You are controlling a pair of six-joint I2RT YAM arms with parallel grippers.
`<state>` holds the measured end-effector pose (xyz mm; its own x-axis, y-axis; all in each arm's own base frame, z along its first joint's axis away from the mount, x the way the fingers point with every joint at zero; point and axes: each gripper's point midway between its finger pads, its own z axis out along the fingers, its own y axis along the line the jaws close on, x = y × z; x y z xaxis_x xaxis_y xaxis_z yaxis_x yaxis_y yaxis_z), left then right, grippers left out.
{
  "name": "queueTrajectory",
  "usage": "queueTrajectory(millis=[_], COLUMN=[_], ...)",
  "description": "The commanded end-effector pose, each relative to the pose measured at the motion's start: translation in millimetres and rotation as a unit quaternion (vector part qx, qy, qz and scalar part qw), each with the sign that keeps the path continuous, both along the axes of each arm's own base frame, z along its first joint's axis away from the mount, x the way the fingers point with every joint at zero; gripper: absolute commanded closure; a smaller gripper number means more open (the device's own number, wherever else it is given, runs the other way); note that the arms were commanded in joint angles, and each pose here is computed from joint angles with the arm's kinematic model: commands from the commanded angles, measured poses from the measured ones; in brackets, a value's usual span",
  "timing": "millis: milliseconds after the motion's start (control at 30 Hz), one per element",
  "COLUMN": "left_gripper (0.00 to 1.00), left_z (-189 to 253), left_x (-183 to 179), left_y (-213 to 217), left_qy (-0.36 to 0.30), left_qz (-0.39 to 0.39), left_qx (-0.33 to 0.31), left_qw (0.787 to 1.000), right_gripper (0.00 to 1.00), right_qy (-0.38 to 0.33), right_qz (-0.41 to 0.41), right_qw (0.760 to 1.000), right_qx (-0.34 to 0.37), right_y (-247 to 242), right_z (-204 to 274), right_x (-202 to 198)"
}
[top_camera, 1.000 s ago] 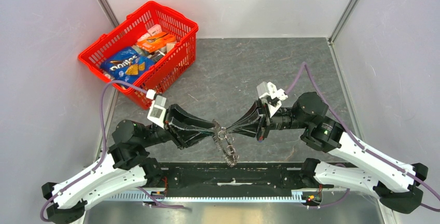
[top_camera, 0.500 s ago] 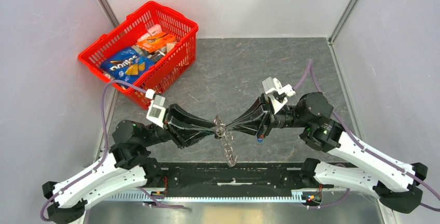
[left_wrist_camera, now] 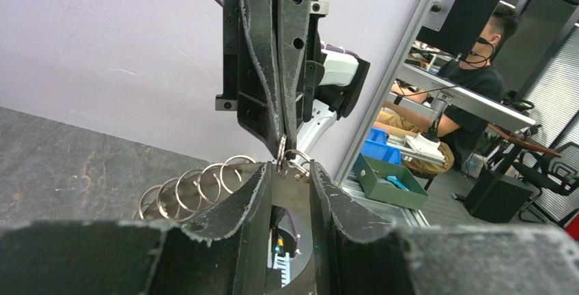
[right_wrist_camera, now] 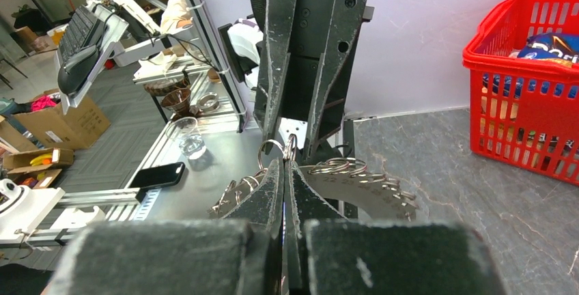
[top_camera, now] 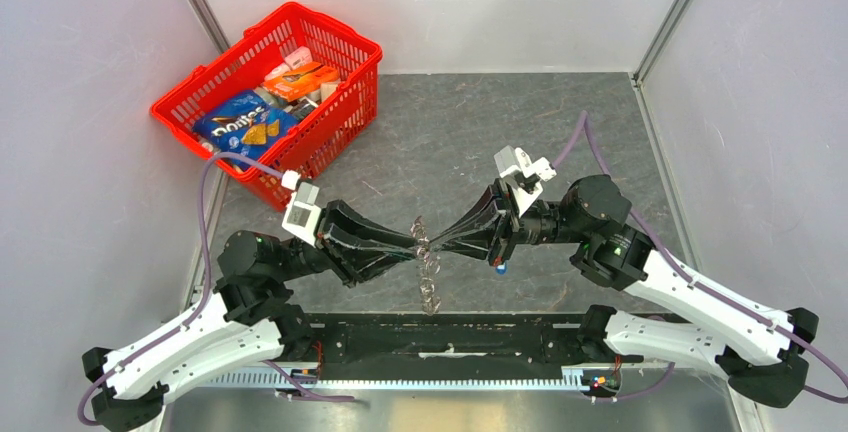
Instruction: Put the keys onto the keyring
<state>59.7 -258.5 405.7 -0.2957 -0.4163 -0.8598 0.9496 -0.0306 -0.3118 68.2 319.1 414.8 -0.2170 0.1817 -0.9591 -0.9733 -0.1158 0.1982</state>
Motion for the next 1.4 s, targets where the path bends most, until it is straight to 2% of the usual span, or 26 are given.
queueTrajectory(millis=[0, 433, 567, 700, 967, 1000, 1100, 1167, 1367], left_gripper=[0.67, 0.74, 0.81, 0.98, 0.98, 0.98, 0.98, 0.98, 0.98], left_z=[12, 7, 7, 8, 8, 9, 15, 18, 30], left_x=[-11, -10, -9, -10, -9, -9, -11, -12, -17], left_y=[4, -1, -2, -3, -4, -3, 1, 4, 12], left_qy=[-0.011, -0.008, -0.008, -0.008, -0.011, -0.013, -0.017, -0.018, -0.024], left_qz=[-0.024, -0.030, -0.031, -0.034, -0.032, -0.032, -0.031, -0.030, -0.033], left_qx=[-0.023, -0.014, -0.012, -0.009, -0.008, -0.011, -0.029, -0.043, -0.076], left_qw=[0.999, 0.999, 0.999, 0.999, 0.999, 0.999, 0.999, 0.998, 0.996], right_gripper=[1.00, 1.00, 1.00, 1.00, 1.00, 0.99, 0.71, 0.62, 0.55], right_qy=[-0.015, -0.004, -0.004, -0.004, -0.007, -0.006, -0.007, -0.011, -0.020], right_qz=[0.008, 0.033, 0.036, 0.036, 0.033, 0.028, 0.021, 0.018, -0.001], right_qw=[1.000, 0.999, 0.999, 0.999, 0.999, 0.999, 1.000, 0.999, 0.999], right_qx=[0.022, 0.018, 0.019, 0.013, 0.014, 0.015, 0.020, 0.026, 0.029], right_y=[-4, 2, 2, 2, -4, -5, -10, -16, -29], right_z=[21, 23, 24, 23, 28, 29, 33, 35, 37], right_x=[-6, -10, -12, -12, -14, -13, -15, -17, -19])
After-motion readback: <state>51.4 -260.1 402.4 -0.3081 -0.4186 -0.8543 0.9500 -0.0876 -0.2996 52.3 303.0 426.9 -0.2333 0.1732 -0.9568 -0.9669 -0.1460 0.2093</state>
